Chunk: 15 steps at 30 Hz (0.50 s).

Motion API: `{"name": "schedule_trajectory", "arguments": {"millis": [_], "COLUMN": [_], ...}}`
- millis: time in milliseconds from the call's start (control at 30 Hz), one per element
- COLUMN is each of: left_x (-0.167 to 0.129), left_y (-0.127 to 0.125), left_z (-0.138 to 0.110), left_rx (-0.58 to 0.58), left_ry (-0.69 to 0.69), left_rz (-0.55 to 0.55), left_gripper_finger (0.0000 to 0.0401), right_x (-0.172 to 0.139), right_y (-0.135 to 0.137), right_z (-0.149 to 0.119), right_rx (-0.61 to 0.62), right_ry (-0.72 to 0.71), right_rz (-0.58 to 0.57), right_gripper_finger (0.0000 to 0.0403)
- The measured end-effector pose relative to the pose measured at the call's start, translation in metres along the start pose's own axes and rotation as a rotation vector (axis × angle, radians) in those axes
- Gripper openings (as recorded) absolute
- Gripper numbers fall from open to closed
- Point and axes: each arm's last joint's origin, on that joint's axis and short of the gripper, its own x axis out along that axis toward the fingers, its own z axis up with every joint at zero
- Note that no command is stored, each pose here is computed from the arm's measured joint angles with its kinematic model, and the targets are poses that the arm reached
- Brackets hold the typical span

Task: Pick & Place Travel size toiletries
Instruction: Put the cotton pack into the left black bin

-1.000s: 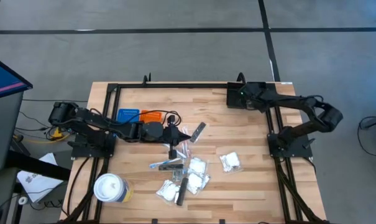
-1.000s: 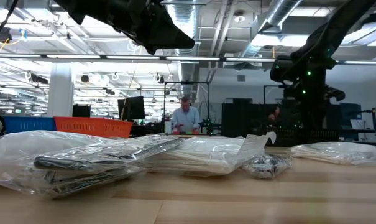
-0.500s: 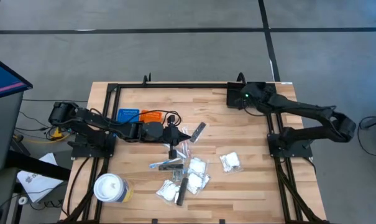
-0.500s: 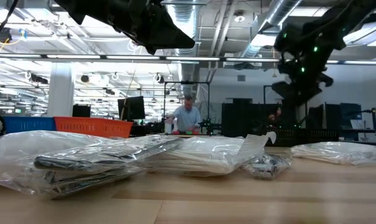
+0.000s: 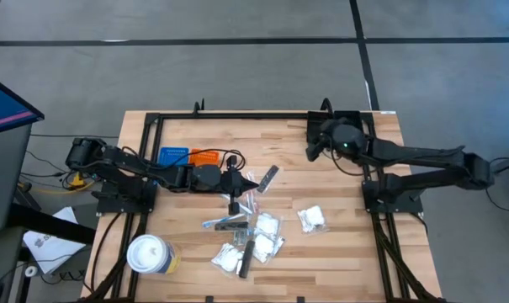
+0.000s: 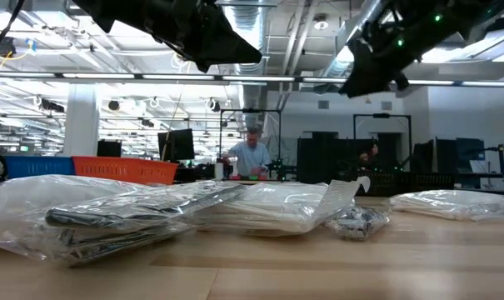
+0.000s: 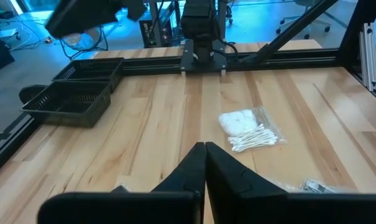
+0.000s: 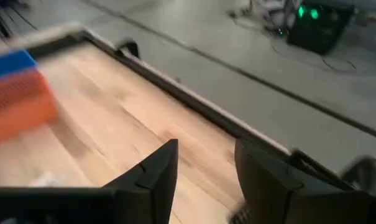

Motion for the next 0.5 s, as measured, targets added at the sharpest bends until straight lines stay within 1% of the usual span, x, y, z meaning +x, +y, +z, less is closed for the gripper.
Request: {"name": "schedule_trajectory", "arguments": {"millis": [67, 167, 267, 367, 400, 433, 467, 500], "left_x": [0.0, 0.0, 0.0, 0.0, 0.0, 0.0, 0.0, 0.0], "left_y": [0.0, 0.0, 0.0, 0.0, 0.0, 0.0, 0.0, 0.0], "left_z": [0.0, 0.001, 0.001, 0.001, 0.001, 0.001, 0.001, 0.001], "left_rx": [0.0, -0.001, -0.001, -0.002, -0.002, -0.002, -0.002, -0.003], "left_ry": [0.0, -0.006, -0.006, -0.007, -0.007, -0.007, -0.007, -0.007], "left_rz": [0.0, 0.0, 0.0, 0.0, 0.0, 0.0, 0.0, 0.0], "left_gripper_finger": [0.0003, 0.0003, 0.0005, 0.0005, 0.0005, 0.0004, 0.0004, 0.0003], "right_x": [-0.003, -0.008, -0.009, -0.007, -0.006, -0.006, -0.007, -0.008], "right_y": [0.007, 0.017, 0.026, 0.029, 0.03, 0.031, 0.033, 0.035], "right_z": [0.004, 0.004, 0.004, 0.003, 0.003, 0.001, 0.001, 0.001], "right_rx": [0.018, 0.052, 0.031, -0.037, -0.027, 0.011, 0.054, 0.089], "right_ry": [-0.044, -0.061, -0.085, -0.085, -0.081, -0.07, -0.057, -0.041], "right_rz": [0.039, 0.114, 0.156, 0.161, 0.161, 0.172, 0.202, 0.257], "right_gripper_finger": [0.0148, 0.0144, 0.0141, 0.0138, 0.0137, 0.0136, 0.0134, 0.0132]}}
